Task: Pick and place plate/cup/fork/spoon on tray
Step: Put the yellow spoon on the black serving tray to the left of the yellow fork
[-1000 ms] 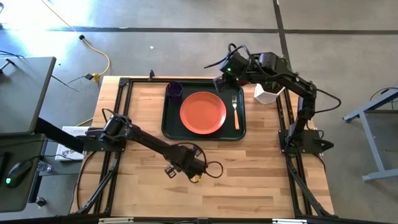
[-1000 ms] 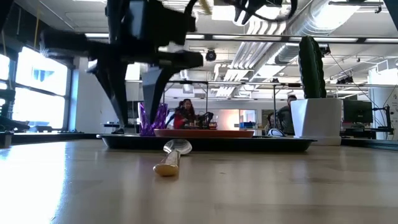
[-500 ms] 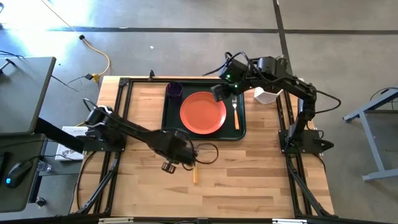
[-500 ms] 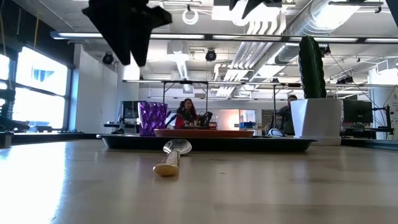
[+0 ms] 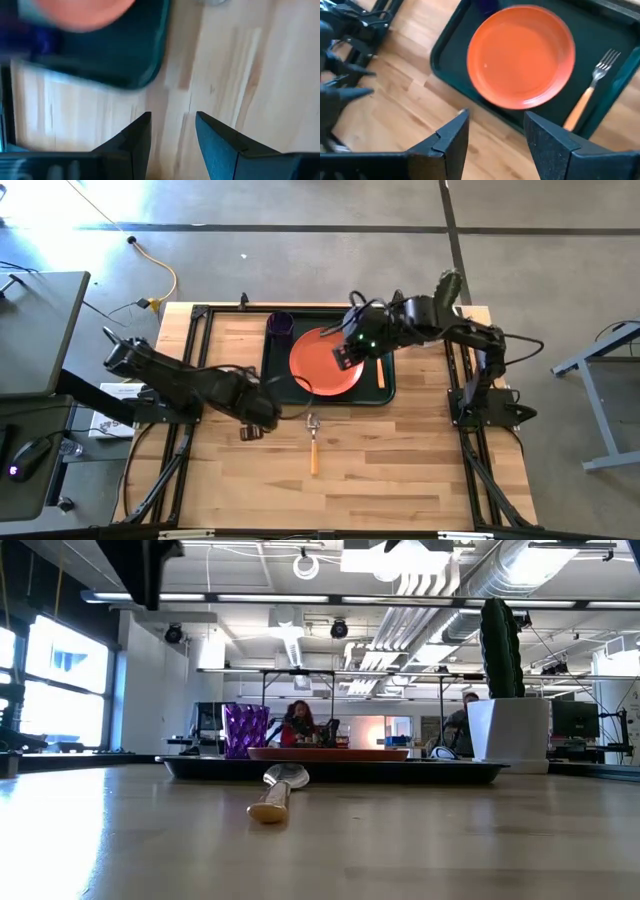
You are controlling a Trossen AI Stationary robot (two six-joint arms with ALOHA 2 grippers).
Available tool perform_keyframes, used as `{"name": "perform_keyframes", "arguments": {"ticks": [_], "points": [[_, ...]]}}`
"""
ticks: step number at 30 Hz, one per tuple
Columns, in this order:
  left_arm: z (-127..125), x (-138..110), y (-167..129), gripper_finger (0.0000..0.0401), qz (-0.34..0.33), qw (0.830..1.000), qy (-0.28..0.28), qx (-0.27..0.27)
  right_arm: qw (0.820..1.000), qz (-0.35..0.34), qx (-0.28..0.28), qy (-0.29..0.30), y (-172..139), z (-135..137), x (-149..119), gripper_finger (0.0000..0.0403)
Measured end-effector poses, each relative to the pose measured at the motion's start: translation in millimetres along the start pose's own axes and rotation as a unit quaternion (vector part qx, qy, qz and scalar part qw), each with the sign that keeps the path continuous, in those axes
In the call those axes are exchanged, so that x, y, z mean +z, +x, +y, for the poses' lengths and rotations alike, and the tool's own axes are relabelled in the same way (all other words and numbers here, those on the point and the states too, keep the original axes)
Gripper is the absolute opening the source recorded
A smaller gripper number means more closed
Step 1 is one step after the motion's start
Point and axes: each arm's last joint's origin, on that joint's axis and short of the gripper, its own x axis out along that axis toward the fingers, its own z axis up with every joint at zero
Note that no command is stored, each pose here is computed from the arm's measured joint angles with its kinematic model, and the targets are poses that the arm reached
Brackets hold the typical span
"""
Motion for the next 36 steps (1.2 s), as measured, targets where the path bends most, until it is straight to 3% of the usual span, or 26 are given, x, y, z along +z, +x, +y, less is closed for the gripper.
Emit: {"name": "perform_keyframes", "arguments": {"ticks": [6,21,36], "points": [[15.6,-19.3,-12.8,0.0145,0.028,0.996,-0.072,0.038,1.0,0.022,0.0,0.016,11.5,20.5,-20.6,0.0181],[40.6,-42.2,-42.3,0.0145,-0.052,0.987,-0.148,0.035,0.995,0.08,-0.059,0.024,88.5,70.9,-67.7,0.0181],[53.3,-56.8,-56.2,0.0145,-0.083,0.985,-0.147,0.018,0.986,0.136,-0.088,0.038,163.8,107.6,-124.1,0.0181]]}}
